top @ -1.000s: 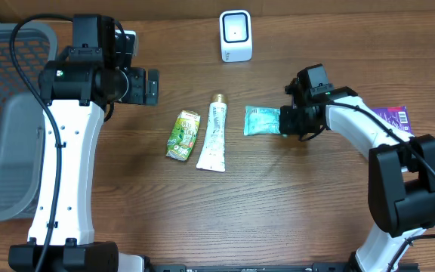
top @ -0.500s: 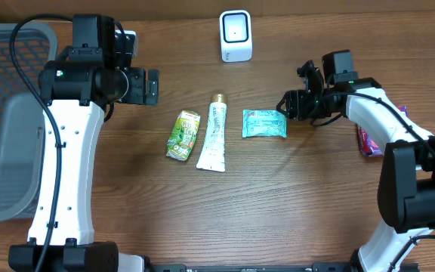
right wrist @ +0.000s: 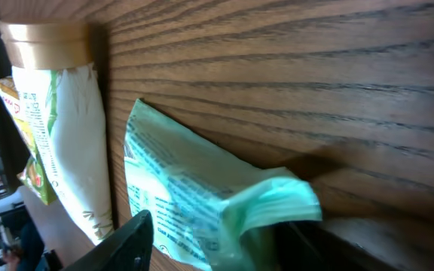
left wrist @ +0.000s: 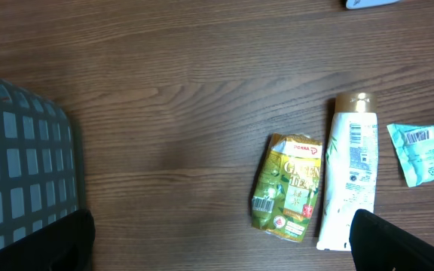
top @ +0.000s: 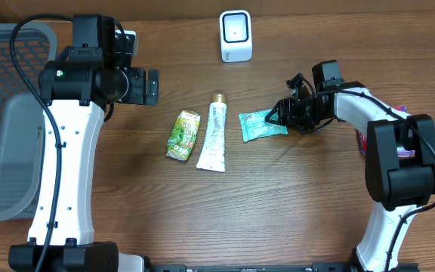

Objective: Scan the item barcode
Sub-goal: 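Lift the snack bag and hold its barcode at the scanner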

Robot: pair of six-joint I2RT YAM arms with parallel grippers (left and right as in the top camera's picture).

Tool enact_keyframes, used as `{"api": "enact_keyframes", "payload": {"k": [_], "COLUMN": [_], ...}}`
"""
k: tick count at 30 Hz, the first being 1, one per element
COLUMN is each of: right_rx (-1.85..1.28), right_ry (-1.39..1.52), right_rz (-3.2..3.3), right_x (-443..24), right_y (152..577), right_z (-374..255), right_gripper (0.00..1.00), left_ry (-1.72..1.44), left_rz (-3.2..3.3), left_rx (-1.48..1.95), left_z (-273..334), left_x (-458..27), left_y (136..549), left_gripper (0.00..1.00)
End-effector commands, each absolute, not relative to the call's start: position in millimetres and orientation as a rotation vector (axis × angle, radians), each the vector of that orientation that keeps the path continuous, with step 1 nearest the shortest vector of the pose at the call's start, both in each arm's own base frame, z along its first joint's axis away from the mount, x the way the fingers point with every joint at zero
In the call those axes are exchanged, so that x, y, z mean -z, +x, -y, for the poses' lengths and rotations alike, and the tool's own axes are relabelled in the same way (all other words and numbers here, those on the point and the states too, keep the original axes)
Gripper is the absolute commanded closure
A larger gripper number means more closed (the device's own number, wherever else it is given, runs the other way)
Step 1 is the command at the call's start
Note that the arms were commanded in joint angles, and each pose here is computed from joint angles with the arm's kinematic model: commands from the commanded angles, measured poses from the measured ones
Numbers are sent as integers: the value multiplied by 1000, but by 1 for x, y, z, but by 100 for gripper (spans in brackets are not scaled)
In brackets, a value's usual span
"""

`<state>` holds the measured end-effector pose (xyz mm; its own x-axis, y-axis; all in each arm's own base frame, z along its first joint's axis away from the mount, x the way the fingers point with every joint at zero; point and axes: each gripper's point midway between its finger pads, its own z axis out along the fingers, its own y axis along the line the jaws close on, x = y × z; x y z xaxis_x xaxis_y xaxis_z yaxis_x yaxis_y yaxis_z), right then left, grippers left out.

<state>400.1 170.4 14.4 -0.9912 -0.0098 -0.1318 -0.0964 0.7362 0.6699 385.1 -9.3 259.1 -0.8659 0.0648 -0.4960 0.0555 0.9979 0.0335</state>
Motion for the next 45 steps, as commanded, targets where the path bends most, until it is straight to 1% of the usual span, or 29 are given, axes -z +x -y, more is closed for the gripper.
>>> {"api": "enact_keyframes", "payload": {"k": [1,3,6,8,9,10,11,12,15,18,22,25,27,33,35,37,45], "right_rx": [-1084,-1080,-1042,-1017,-1005,-992,-990,-991,-1026,-1158,-1254,-1229,-1193,-1126,-1110,-1068,-1060], "right_ry": [-61,-70,-78,-81,-84,-89,-96,-101,-107,-124,-221,-268,-324,-408,-413,-357,-346], "right_rz": [-2877,-2864,-2854,-2853,-2852,-2850,-2844,-2837,-2820,-2744,-2575,-2463,-2365,-2197,-2162,-2159,-2163], "right_x": [12,15,20,22,23,23,23,23,17,-12,-78,-131,-177,-257,-274,-289,-296], "right_y": [388,390,393,395,395,396,397,399,400,405,414,415,409,384,376,369,360], "right_z": [-170,-170,-167,-166,-166,-166,-167,-168,-170,-175,-173,-168,-168,-165,-164,-158,-157], "right_gripper": [48,50,55,66,74,86,93,96,96,96,96,96,96,96,96,96,96], "left_ry": [118,118,118,118,118,118,118,118,118,118,118,118,118,118,118,118,118], "left_rz": [-2596,-2596,-2596,-2596,-2596,-2596,-2596,-2596,-2596,-2596,-2596,-2596,-2596,-2596,-2596,-2596,-2596], "left_rx": [-19,-19,-19,-19,-19,-19,-19,-19,-19,-19,-19,-19,-19,-19,-19,-19,-19], "left_z": [12,12,12,12,12,12,12,12,12,12,12,12,12,12,12,12,12], "left_x": [-267,-267,-267,-267,-267,-267,-267,-267,-267,-267,-267,-267,-267,-267,-267,-267,-267], "left_y": [387,387,387,387,387,387,387,386,387,387,387,386,387,387,387,387,386], "left_gripper": [0,1,1,0,0,0,0,0,0,0,0,0,0,0,0,0,0]}}
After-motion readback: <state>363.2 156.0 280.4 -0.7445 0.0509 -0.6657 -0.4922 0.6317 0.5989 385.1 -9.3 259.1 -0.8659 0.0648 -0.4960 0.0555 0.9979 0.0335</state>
